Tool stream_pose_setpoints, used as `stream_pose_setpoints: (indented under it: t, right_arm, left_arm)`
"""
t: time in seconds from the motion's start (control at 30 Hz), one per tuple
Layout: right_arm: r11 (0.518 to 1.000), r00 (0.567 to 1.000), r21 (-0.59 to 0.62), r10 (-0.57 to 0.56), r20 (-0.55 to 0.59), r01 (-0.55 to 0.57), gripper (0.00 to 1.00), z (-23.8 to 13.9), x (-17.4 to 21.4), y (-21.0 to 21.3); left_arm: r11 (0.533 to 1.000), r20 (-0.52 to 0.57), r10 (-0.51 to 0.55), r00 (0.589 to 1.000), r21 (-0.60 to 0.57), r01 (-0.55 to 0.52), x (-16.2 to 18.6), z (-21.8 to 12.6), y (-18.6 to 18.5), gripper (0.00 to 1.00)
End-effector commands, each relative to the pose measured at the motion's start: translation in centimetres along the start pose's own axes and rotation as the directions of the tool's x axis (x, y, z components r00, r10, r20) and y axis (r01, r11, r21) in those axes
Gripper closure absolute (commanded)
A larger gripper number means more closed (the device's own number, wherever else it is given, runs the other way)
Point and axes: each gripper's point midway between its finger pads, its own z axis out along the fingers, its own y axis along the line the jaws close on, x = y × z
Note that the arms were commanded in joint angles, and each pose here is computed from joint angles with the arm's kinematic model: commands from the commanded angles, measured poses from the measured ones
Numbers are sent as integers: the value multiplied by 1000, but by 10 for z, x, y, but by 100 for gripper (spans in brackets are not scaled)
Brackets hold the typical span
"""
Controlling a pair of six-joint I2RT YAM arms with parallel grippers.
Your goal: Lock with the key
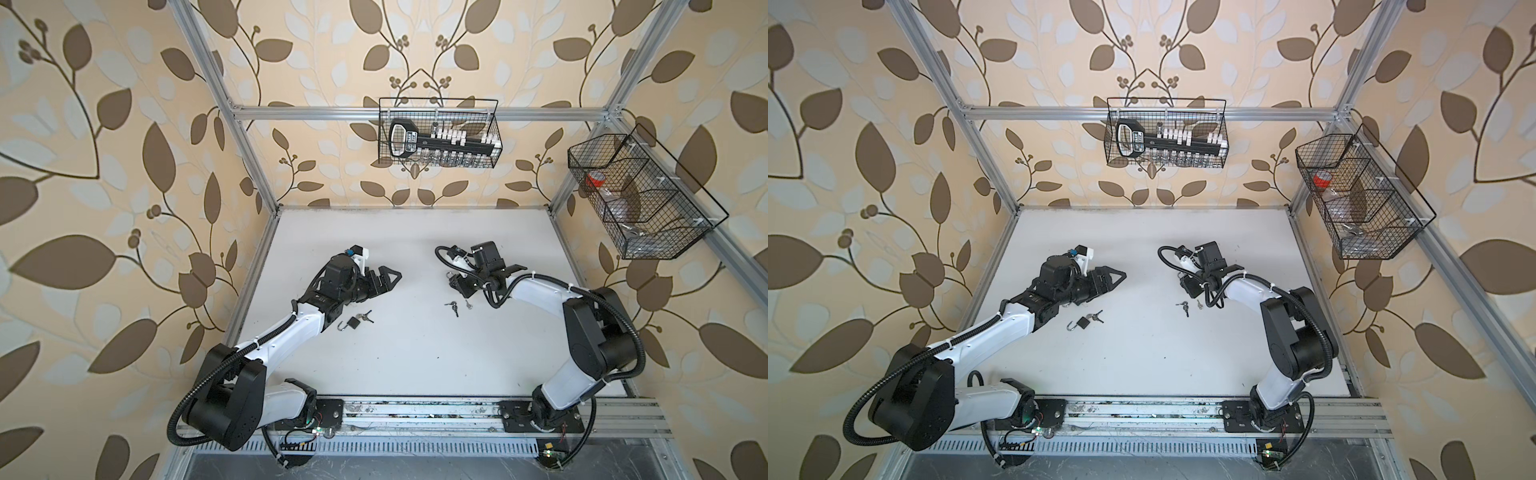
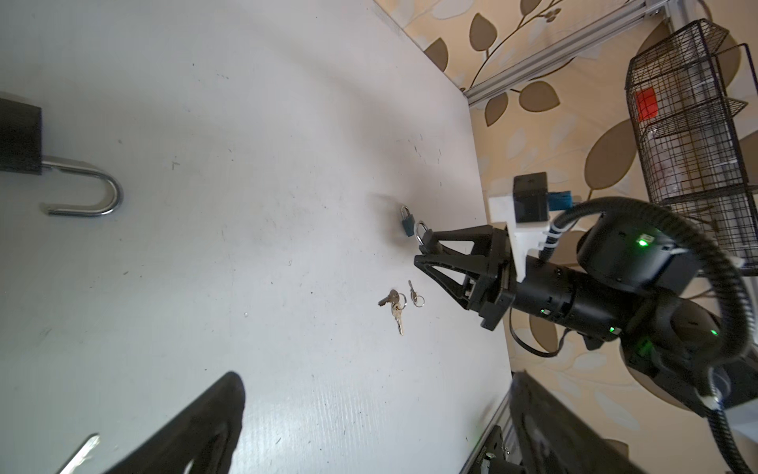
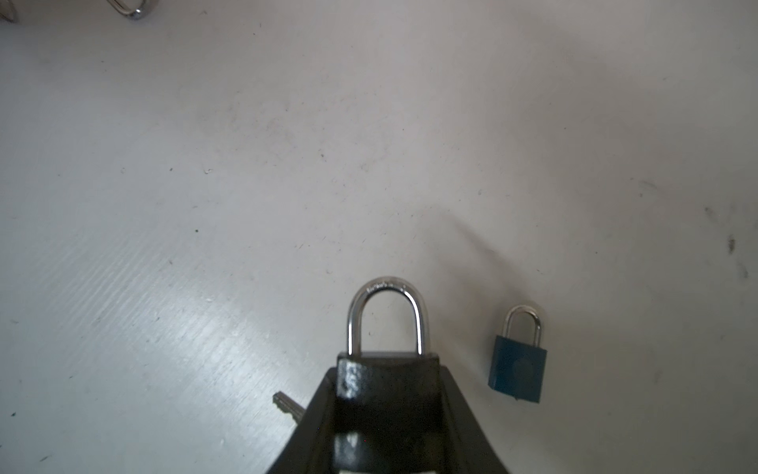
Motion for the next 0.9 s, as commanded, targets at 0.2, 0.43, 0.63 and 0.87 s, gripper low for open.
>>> stream_pose_setpoints:
  t: [0.2, 0.43, 0.63, 0.87]
  right_arm:
    - [998, 993, -22, -58, -102, 56, 100, 30, 0, -15]
    - [998, 987, -15, -67, -148, 66, 100, 41, 4, -21]
    - [998, 982, -6, -69, -178, 69, 98, 46, 12, -24]
    - [998, 980, 5, -64, -188, 66, 84, 45, 14, -25]
  left_arm:
    - [998, 9, -10, 1000, 62, 9, 0, -10, -6, 1]
    - [998, 17, -26, 1000, 58, 25, -4, -13, -2, 1]
    - [998, 20, -37, 999, 56, 36, -9, -15, 0, 1]
    - [997, 19, -45, 999, 63, 44, -8, -16, 2, 1]
